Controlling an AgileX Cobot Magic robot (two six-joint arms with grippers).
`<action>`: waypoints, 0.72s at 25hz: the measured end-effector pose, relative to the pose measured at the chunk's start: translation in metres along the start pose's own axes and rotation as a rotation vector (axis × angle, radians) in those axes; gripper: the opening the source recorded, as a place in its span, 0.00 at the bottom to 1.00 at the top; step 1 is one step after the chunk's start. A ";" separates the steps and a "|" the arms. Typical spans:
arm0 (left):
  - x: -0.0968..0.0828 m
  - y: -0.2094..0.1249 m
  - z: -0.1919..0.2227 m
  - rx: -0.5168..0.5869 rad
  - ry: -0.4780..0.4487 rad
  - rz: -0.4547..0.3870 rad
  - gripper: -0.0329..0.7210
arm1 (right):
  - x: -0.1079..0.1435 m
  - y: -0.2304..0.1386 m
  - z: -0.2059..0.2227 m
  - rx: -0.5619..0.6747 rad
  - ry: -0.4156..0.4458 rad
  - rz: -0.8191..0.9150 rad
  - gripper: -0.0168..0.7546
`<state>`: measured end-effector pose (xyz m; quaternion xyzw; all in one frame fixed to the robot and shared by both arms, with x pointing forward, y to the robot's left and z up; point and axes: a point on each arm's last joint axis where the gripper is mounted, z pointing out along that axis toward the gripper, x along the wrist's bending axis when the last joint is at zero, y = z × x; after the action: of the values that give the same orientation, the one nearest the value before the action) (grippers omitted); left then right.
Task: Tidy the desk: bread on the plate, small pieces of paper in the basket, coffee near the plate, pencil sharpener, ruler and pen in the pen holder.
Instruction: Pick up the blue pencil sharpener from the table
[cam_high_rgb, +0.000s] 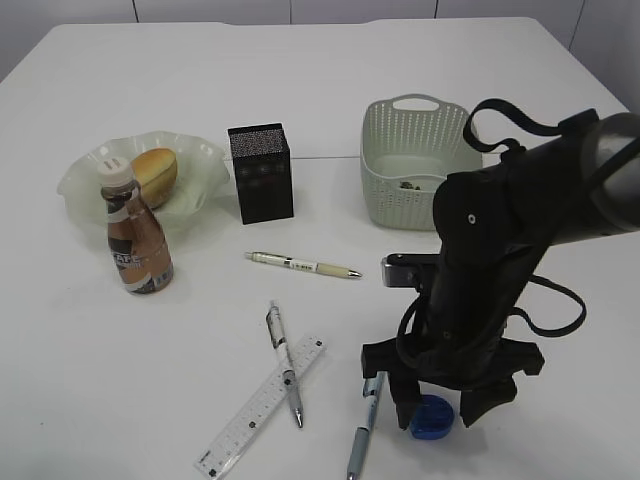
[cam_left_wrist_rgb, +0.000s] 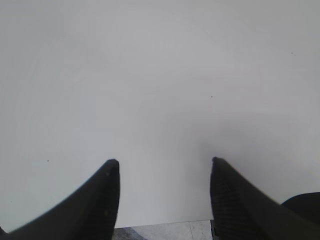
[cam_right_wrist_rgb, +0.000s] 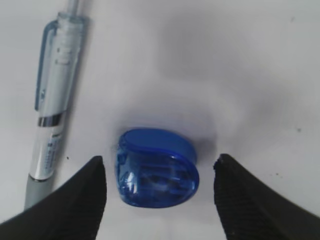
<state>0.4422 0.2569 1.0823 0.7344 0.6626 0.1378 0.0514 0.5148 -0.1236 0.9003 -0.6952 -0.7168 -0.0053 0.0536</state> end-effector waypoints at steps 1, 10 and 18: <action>0.000 0.000 0.000 0.000 0.000 0.000 0.60 | 0.000 0.000 0.000 0.000 0.000 0.000 0.66; 0.000 0.000 0.000 0.000 0.002 0.001 0.60 | 0.000 0.000 0.004 0.011 -0.006 0.001 0.66; 0.000 0.000 0.000 0.000 0.002 0.001 0.60 | 0.000 0.000 0.004 0.011 -0.007 0.001 0.66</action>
<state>0.4422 0.2570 1.0823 0.7345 0.6624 0.1385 0.0510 0.5150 -0.1236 0.8960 -0.6952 -0.7167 0.0009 0.0550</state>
